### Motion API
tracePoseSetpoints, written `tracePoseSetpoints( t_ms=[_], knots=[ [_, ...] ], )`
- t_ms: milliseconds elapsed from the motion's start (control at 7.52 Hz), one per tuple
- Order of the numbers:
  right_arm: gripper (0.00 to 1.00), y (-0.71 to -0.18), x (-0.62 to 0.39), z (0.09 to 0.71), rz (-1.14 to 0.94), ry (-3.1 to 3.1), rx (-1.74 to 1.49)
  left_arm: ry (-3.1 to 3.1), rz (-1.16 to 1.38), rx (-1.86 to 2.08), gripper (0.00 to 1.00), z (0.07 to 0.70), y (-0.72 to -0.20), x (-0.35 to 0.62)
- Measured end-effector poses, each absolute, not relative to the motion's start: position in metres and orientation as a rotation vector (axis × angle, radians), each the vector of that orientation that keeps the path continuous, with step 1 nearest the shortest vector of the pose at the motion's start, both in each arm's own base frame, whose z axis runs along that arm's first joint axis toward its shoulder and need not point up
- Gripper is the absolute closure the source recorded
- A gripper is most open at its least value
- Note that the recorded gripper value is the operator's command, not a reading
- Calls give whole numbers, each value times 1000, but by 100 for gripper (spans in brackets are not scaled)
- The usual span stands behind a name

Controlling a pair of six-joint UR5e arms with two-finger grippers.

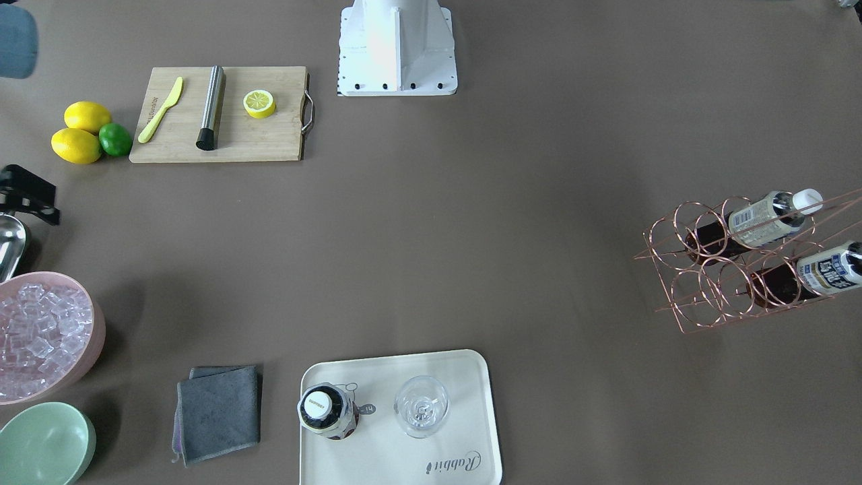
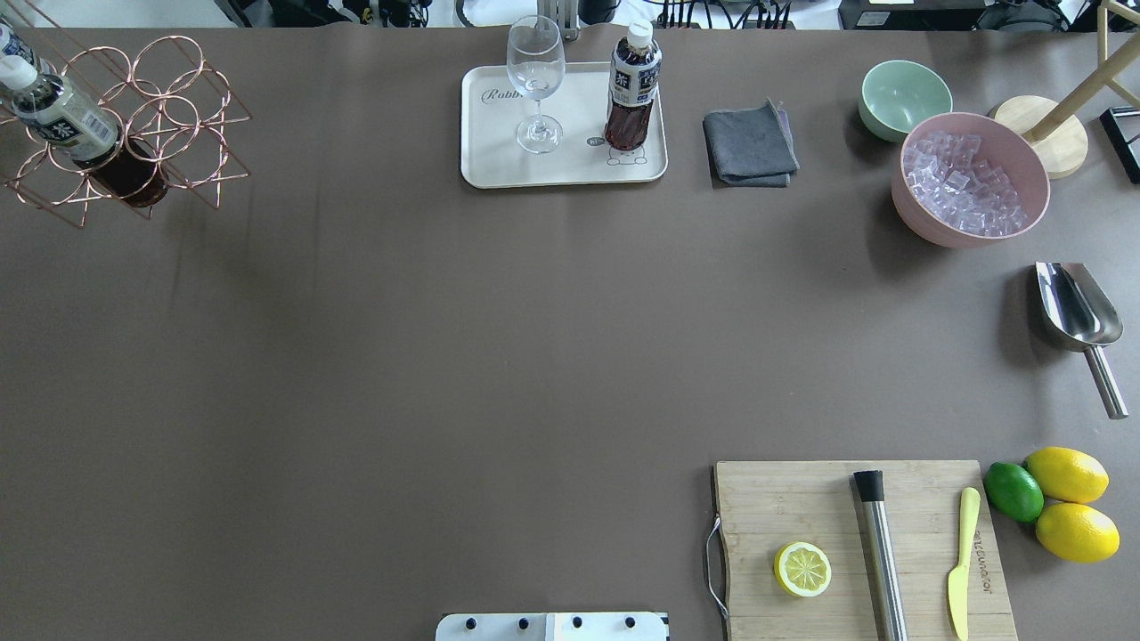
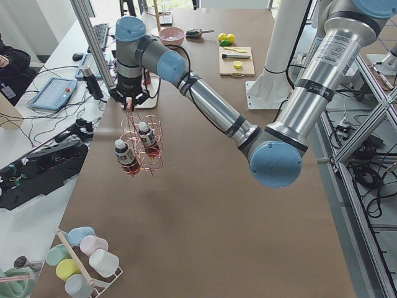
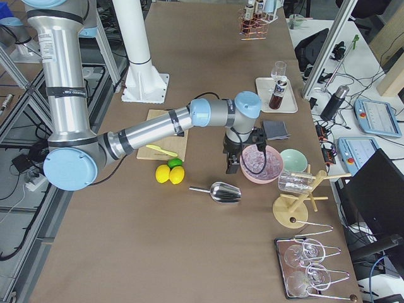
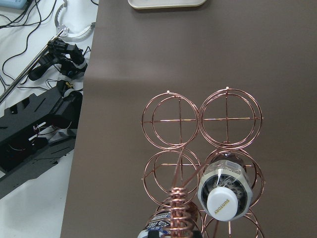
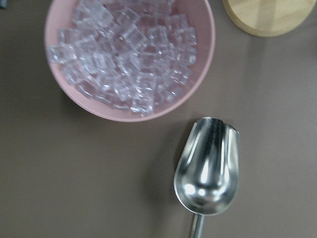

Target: Take tea from basket to plate

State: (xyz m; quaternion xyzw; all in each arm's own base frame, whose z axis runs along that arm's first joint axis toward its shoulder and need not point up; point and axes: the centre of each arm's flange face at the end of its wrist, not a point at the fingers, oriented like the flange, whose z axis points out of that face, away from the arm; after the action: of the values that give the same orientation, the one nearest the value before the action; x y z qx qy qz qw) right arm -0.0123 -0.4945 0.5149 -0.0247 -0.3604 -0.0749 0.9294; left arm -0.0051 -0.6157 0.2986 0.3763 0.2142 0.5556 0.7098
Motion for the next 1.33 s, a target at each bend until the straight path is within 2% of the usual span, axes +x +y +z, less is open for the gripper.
tracePoseSetpoints(
  t_ms=[532,931,1331],
  knots=[
    [0,-437,62,604,-41,-726,-139,376,1283,859,100,292,-699,31],
    [0,-435,72,610,-30,-702,-131,312,1309,868,100,305,-738,56],
    [0,-434,74,623,-24,-687,-147,289,1329,875,100,313,-747,74]
  ],
)
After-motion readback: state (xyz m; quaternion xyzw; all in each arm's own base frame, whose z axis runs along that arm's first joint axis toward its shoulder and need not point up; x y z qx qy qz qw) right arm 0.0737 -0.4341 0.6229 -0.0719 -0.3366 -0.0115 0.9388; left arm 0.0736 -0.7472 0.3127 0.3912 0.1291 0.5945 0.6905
